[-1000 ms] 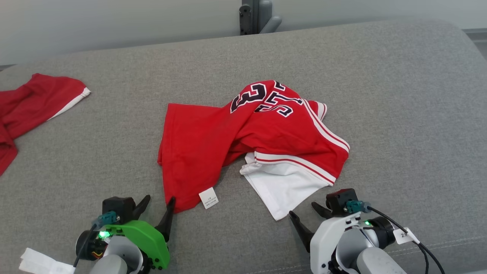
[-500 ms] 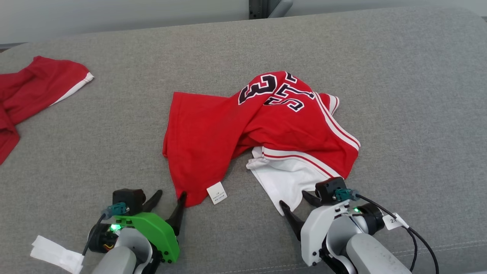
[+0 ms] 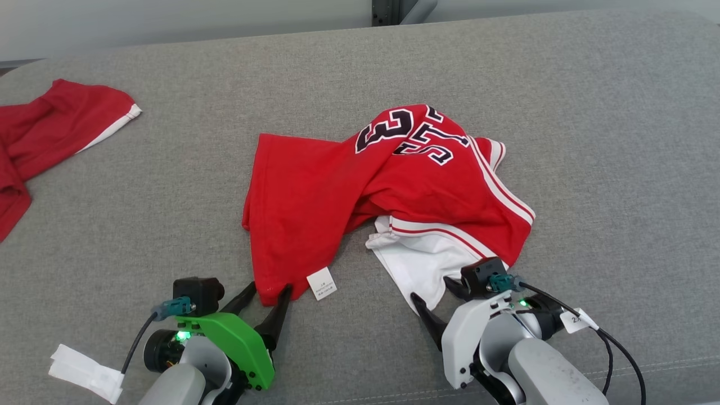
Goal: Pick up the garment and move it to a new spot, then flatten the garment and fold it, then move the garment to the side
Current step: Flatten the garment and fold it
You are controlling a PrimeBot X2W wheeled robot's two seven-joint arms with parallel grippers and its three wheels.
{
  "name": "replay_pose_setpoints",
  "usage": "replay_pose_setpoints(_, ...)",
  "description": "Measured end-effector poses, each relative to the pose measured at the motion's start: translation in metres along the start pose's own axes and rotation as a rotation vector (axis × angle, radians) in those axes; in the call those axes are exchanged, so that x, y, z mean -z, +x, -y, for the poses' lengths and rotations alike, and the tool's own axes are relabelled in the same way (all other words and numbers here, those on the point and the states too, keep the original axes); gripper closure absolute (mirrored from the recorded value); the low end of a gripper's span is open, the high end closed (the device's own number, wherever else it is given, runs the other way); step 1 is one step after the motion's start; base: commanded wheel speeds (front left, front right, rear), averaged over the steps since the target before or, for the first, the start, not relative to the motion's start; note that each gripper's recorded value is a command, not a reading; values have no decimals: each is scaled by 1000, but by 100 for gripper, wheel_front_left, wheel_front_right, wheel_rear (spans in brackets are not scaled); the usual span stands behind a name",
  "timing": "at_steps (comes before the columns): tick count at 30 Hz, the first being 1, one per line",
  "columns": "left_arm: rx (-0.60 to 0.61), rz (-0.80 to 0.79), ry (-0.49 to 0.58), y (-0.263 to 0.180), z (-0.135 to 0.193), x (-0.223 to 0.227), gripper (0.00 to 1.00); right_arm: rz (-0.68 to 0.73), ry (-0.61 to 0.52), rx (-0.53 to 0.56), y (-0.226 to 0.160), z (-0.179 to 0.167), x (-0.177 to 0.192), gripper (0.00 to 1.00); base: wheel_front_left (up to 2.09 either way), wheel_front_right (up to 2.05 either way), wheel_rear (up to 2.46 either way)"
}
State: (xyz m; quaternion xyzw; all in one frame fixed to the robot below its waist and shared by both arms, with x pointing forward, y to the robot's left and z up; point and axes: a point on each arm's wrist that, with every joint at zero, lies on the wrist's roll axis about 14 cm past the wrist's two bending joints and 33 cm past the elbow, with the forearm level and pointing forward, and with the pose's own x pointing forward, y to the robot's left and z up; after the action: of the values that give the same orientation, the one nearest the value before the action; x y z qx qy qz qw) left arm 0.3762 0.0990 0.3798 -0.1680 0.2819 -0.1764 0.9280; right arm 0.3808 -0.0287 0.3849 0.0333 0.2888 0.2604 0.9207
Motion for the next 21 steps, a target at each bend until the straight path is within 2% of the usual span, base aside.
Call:
replay_pose_setpoints(2,8,5,-5,2,3,-1,0,-4,-13,1,1,0,0,0,0,0,0)
replay_pose_setpoints(3,14,6,-7,4,5,-2,32,-7,-23,2,1,1,0,0,0,0,0)
replay_pose_setpoints(4,20,4,-5,5,7,-1,62,-8,-24,3,2,1,0,11,0,0,0)
replay_pose_setpoints(5,25,4,-2,6,8,0,88,-13,-26,5,2,3,1,31,0,0,0)
replay_pose_setpoints(6,30,-6,1,6,10,2,100,-16,-33,8,3,4,1,56,0,0,0)
replay_pose_setpoints(7,35,-15,6,7,11,4,100,-17,-34,10,3,5,1,81,0,0,0)
replay_pose_setpoints(8,39,-18,7,7,12,5,100,-19,-36,14,3,6,2,100,0,0,0)
replay_pose_setpoints(14,37,36,-14,6,8,-8,100,50,7,40,1,16,-13,100,0,0,0)
replay_pose_setpoints(20,121,215,4,-3,19,-80,100,291,42,157,-31,57,-90,100,0,0,0)
replay_pose_setpoints(21,121,215,4,-3,19,-80,100,291,42,157,-31,57,-90,100,0,0,0)
